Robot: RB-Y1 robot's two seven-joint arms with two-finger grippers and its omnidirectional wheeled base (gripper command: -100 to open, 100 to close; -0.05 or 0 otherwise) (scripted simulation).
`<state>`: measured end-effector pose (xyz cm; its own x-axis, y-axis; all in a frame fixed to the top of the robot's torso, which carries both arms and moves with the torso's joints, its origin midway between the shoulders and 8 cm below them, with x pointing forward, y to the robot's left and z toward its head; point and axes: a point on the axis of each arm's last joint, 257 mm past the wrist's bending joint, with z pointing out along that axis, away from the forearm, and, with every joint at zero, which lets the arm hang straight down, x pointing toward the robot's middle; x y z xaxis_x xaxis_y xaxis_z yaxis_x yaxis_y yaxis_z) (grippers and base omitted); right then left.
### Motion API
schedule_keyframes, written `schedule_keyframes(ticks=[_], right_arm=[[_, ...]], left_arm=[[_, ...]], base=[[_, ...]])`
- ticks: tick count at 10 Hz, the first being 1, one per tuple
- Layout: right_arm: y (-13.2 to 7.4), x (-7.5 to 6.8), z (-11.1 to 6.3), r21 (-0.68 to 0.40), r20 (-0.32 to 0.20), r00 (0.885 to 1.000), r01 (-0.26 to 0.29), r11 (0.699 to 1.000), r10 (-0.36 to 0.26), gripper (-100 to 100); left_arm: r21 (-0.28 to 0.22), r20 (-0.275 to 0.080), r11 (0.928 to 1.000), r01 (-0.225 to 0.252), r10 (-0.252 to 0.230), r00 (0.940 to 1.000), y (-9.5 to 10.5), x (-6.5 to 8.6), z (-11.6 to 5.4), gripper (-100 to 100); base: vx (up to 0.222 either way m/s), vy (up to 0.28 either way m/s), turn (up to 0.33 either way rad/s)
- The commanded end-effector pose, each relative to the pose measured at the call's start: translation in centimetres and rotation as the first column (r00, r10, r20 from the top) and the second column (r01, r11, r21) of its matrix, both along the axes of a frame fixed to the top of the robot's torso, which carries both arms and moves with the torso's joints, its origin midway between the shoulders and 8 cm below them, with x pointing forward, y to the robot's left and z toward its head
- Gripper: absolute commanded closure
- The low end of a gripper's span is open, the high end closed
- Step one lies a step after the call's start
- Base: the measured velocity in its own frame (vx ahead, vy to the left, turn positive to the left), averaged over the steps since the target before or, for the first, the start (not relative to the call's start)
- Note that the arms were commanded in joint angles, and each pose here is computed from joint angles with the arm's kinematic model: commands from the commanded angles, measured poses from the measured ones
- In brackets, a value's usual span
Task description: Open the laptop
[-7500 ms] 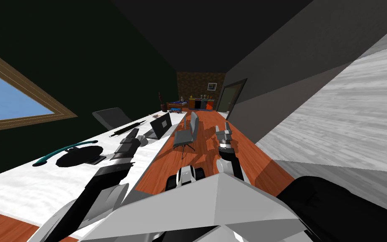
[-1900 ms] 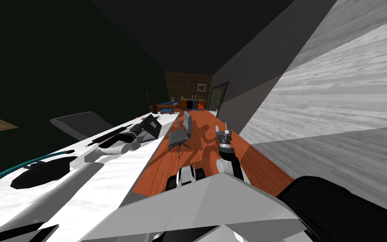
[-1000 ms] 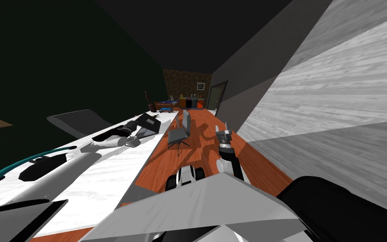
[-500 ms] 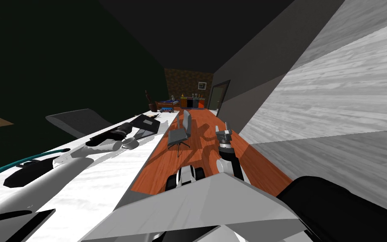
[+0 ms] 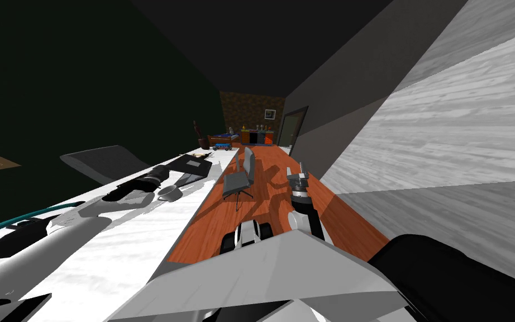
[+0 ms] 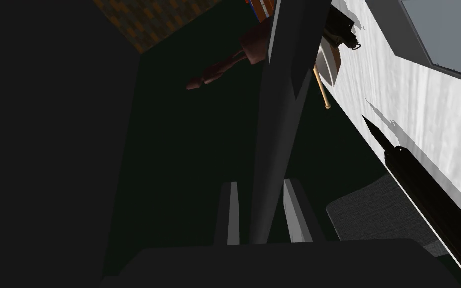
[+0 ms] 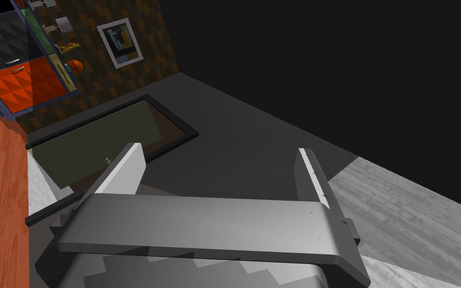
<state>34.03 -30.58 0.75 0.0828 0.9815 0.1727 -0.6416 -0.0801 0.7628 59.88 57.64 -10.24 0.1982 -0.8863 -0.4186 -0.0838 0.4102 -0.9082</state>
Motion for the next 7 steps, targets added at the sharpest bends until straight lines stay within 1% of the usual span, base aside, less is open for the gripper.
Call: schedule_keyframes(ticks=[1, 2, 3, 4, 6, 7], right_arm=[[0.0, 0.0, 0.0, 0.0, 0.0, 1.0, 0.0, 1.0, 0.0, 0], [0.0, 0.0, 0.0, 0.0, 0.0, 1.0, 0.0, 1.0, 0.0, 0], [0.0, 0.0, 0.0, 0.0, 0.0, 1.0, 0.0, 1.0, 0.0, 0], [0.0, 0.0, 0.0, 0.0, 0.0, 1.0, 0.0, 1.0, 0.0, 0], [0.0, 0.0, 0.0, 0.0, 0.0, 1.0, 0.0, 1.0, 0.0, 0], [0.0, 0.0, 0.0, 0.0, 0.0, 1.0, 0.0, 1.0, 0.0, 0]], left_arm=[[-0.055, 0.02, 0.9985, 0.005, -0.003, 0.9998, -0.1, 0.0, 0.3, 100], [-0.011, 0.014, 0.9998, -0.018, 0.018, 0.9997, 2.4, -2.0, -0.2, 100], [-0.009, 0.032, 1.0, -0.003, 0.003, 0.9995, 2.0, -1.9, 0.2, 100], [-0.021, 0.035, 0.9998, 0.0, 0.0, 0.9994, 2.0, -1.9, 0.3, 100], [-0.076, 0.047, 0.9971, 0.003, 0.001, 0.9989, 2.0, -1.9, 0.3, 100], [-0.024, 0.036, 0.9997, -0.011, 0.012, 0.9993, 4.1, -3.9, -0.2, 100]], base=[[-0.008, 0.006, -0.004], [0.084, -0.046, 0.073], [0.119, -0.063, 0.092], [0.077, -0.027, 0.03], [0.017, 0.006, -0.019], [0.113, -0.037, 0.047]])
